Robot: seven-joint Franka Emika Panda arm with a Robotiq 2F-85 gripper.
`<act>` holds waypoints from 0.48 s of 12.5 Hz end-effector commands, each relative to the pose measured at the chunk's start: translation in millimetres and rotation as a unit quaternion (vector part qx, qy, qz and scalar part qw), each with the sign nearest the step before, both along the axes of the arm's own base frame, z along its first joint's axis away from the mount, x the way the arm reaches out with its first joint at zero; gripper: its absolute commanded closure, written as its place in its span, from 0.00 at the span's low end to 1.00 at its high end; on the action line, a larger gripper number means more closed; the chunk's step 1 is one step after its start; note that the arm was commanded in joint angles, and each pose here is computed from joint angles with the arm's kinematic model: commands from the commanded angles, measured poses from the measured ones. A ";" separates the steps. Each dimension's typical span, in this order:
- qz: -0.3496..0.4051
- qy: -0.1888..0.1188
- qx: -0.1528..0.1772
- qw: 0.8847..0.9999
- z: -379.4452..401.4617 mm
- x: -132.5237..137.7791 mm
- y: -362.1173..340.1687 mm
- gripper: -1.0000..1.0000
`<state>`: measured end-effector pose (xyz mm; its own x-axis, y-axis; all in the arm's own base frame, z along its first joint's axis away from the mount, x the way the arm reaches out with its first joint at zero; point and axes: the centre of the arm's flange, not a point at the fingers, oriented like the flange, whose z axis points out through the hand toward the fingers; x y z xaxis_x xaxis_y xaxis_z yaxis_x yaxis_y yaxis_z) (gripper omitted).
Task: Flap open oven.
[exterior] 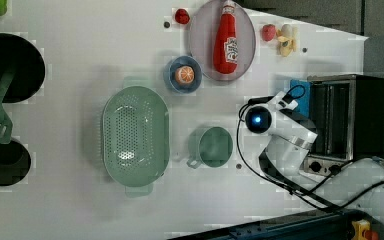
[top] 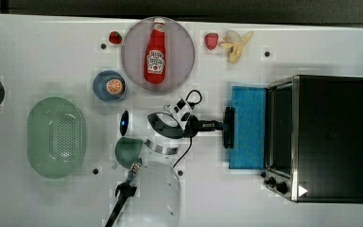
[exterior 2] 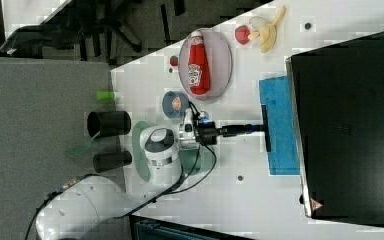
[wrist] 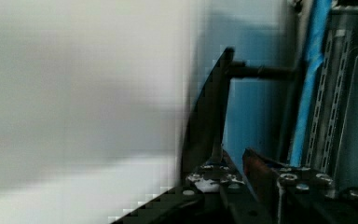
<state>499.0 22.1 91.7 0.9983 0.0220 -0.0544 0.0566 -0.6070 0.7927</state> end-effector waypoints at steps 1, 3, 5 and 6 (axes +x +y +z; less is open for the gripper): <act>-0.079 -0.147 0.066 0.984 111.9 53.3 20.7 0.83; -0.169 -0.214 0.134 0.953 188.9 67.2 11.9 0.83; -0.268 -0.265 0.210 0.902 262.1 67.1 -5.9 0.83; -0.318 -0.280 0.246 0.871 295.0 61.7 -17.3 0.83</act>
<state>550.2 34.5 343.0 0.7822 -0.5713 0.2484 -0.6230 -0.7183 0.3097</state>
